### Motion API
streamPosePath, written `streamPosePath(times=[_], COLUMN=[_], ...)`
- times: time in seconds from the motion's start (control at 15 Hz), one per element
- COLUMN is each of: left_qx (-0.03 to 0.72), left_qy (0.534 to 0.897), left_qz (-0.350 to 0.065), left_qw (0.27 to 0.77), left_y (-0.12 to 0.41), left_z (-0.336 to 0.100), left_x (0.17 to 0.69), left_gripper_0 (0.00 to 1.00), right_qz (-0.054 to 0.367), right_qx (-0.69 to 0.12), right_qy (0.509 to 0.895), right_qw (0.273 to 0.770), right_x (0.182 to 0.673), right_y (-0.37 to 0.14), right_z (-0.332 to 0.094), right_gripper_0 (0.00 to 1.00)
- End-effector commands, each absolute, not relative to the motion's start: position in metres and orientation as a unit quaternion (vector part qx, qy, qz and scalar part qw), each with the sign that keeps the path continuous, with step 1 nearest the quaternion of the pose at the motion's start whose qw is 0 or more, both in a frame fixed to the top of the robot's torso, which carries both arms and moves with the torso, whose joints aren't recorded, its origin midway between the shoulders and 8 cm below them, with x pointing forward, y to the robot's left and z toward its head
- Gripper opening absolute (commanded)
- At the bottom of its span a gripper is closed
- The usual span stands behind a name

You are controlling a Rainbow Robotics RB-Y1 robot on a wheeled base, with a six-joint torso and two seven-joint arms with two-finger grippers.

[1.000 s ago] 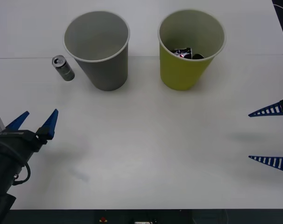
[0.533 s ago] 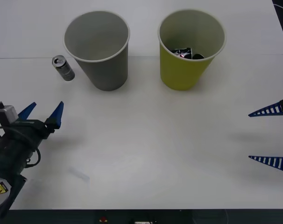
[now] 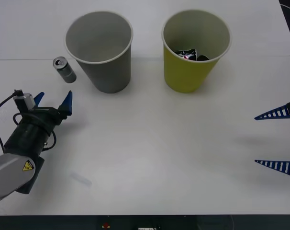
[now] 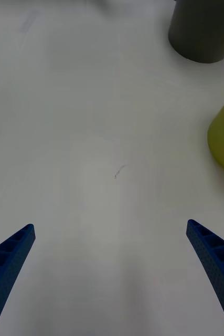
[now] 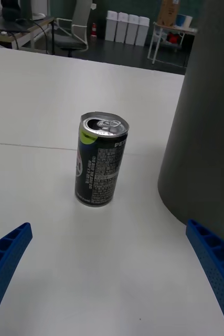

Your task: Put the can into the green bin and the plastic bottle into the gray bin

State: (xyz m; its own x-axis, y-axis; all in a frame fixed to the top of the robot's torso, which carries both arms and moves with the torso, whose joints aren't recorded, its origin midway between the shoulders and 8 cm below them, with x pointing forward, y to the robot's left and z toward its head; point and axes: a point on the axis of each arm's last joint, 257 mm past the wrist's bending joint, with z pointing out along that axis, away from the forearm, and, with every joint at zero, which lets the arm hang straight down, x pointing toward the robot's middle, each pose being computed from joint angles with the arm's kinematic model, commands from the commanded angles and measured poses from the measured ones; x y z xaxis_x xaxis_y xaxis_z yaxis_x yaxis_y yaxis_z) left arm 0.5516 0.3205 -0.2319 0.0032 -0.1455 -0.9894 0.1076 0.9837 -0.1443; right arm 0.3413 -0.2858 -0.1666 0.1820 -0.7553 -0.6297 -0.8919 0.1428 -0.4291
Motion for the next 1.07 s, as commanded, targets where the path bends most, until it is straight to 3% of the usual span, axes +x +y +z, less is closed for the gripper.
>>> streamPosePath(times=[0.07,1.07], left_qx=[-0.014,-0.038], left_qy=[0.697,0.721], left_qz=[-0.071,-0.042], left_qw=[0.713,0.690], left_y=[0.324,0.322], left_z=[-0.233,-0.225], left_x=[0.572,0.659], left_gripper_0=[1.00,1.00], right_qz=[0.083,0.083], right_qx=[-0.649,-0.649], right_qy=[0.634,0.634], right_qw=[0.411,0.411], right_x=[0.341,0.341], right_y=[-0.286,-0.286], right_z=[-0.167,-0.167], right_gripper_0=[1.00,1.00])
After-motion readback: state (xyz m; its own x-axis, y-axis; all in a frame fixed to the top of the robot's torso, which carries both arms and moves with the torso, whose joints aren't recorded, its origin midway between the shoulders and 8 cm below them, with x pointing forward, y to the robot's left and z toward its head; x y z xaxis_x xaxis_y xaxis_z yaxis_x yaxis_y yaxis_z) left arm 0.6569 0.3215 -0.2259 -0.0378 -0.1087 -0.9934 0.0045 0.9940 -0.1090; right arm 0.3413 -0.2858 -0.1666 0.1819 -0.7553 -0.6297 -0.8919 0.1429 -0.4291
